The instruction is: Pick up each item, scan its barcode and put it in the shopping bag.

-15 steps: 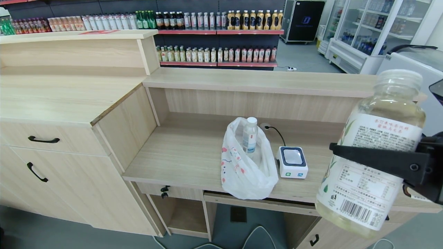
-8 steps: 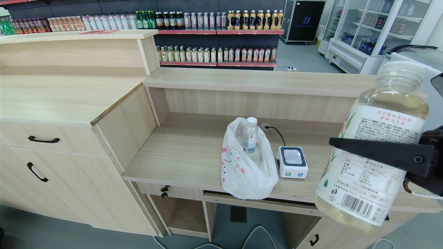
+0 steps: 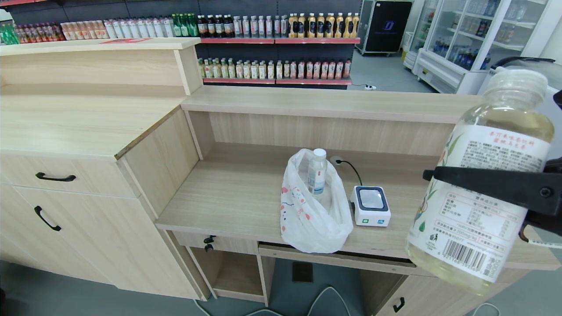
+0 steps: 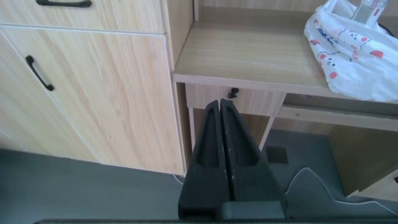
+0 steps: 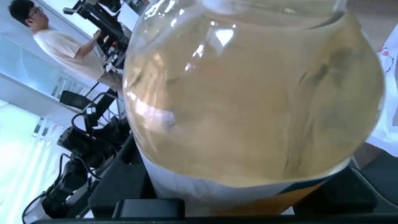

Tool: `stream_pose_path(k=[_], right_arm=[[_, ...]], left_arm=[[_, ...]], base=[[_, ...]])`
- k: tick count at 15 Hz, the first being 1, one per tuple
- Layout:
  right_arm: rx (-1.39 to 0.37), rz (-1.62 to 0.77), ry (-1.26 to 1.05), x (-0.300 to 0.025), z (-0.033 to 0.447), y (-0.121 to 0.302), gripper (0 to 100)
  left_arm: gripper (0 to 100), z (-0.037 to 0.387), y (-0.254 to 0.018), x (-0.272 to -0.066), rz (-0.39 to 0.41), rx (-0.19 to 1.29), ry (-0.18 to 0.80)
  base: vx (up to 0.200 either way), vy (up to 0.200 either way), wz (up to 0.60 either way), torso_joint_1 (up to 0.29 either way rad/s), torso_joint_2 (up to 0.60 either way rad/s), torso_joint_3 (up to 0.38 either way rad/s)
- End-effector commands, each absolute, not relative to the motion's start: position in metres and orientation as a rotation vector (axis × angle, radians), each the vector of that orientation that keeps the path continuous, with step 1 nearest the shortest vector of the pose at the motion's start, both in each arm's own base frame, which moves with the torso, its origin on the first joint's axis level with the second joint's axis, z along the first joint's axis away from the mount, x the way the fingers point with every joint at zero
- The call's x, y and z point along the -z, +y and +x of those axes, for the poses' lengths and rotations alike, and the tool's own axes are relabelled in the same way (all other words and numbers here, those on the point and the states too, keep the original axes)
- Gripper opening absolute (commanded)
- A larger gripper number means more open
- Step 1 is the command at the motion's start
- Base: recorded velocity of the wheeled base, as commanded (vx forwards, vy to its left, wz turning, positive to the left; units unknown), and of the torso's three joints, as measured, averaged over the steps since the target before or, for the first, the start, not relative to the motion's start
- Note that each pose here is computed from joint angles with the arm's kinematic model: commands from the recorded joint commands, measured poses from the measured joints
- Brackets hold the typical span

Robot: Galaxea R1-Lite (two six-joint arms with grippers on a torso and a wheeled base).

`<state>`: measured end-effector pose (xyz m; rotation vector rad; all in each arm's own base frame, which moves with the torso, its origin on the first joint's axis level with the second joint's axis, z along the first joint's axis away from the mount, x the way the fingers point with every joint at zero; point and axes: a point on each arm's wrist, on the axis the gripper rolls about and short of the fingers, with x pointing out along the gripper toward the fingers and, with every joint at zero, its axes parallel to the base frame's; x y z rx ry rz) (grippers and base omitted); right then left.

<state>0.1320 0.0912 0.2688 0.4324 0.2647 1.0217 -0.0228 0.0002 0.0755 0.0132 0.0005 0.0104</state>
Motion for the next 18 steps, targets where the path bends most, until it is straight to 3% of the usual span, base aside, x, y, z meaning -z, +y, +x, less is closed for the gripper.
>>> stream_pose_path(k=[1,12,16,18], right_arm=[[-1.021,0.432,0.275,-0.265,0.13,0.09,0],[-1.021,0.423,0.292,-0.257,0.126,0.087,0],[-0.825,0.201,0.203,-0.24,0.15,0.063,0],[-0.592,0.032,0.167,-0.232,0.175,0.027,0]], left_arm=[[0,-0.023,0.0,-0.075,0.012,-0.011,0.0],[0,-0.023,0.0,-0.075,0.012,-0.011,0.0],[0,-0.023,0.0,-0.075,0.012,-0.011,0.0],[0,-0.023,0.0,-0.075,0.014,-0.011,0.0]], base=[[0.0,0.0,0.0,0.0,0.0,0.0],[0.0,0.0,0.0,0.0,0.0,0.0],[0.0,0.0,0.0,0.0,0.0,0.0],[0.0,0.0,0.0,0.0,0.0,0.0]])
